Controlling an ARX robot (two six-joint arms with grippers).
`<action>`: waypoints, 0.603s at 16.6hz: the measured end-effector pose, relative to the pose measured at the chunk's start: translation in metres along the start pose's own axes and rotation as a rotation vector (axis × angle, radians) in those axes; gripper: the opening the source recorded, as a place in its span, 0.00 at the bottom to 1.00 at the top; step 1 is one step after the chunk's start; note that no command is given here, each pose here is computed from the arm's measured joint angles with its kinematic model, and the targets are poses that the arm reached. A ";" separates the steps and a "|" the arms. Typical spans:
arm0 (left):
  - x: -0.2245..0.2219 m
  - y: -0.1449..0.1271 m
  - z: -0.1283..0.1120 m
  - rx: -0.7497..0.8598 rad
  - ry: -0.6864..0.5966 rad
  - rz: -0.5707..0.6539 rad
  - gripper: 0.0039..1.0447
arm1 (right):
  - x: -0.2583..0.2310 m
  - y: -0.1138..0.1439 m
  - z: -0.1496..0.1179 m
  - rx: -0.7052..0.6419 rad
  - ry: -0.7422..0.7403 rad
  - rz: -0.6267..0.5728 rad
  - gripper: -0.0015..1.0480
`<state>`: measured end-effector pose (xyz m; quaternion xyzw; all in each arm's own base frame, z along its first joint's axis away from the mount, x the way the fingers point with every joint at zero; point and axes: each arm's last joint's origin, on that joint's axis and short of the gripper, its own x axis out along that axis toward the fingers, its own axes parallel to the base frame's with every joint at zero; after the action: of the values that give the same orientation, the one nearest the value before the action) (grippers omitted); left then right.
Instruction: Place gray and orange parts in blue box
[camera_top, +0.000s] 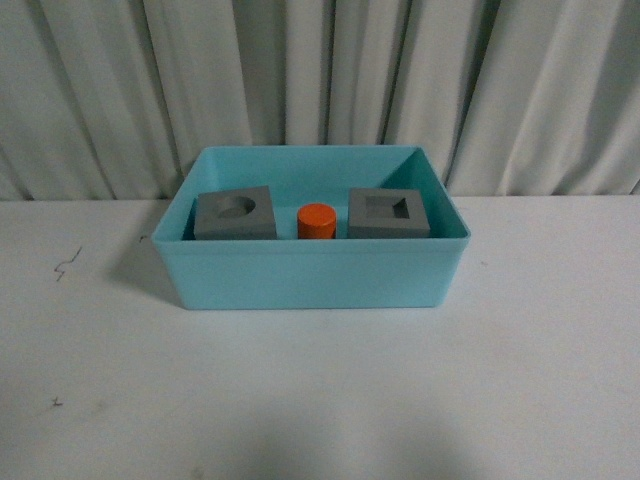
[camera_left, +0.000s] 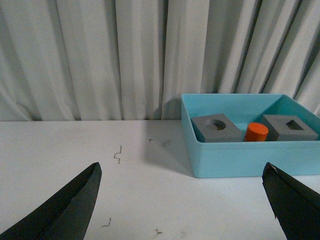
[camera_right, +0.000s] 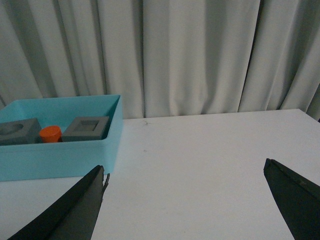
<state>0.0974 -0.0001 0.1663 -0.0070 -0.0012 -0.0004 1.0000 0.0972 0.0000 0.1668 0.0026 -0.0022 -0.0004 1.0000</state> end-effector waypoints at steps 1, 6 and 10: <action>0.000 0.000 0.000 0.000 0.000 0.000 0.94 | 0.000 0.000 0.000 0.000 0.000 0.000 0.94; 0.000 0.000 0.000 0.000 0.000 0.000 0.94 | 0.000 0.000 0.000 0.000 0.000 0.000 0.94; 0.000 0.000 0.000 0.000 0.000 0.000 0.94 | 0.000 0.000 0.000 0.000 0.000 0.000 0.94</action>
<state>0.0974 -0.0001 0.1663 -0.0070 -0.0012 -0.0004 1.0000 0.0972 0.0000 0.1668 0.0026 -0.0022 -0.0004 1.0000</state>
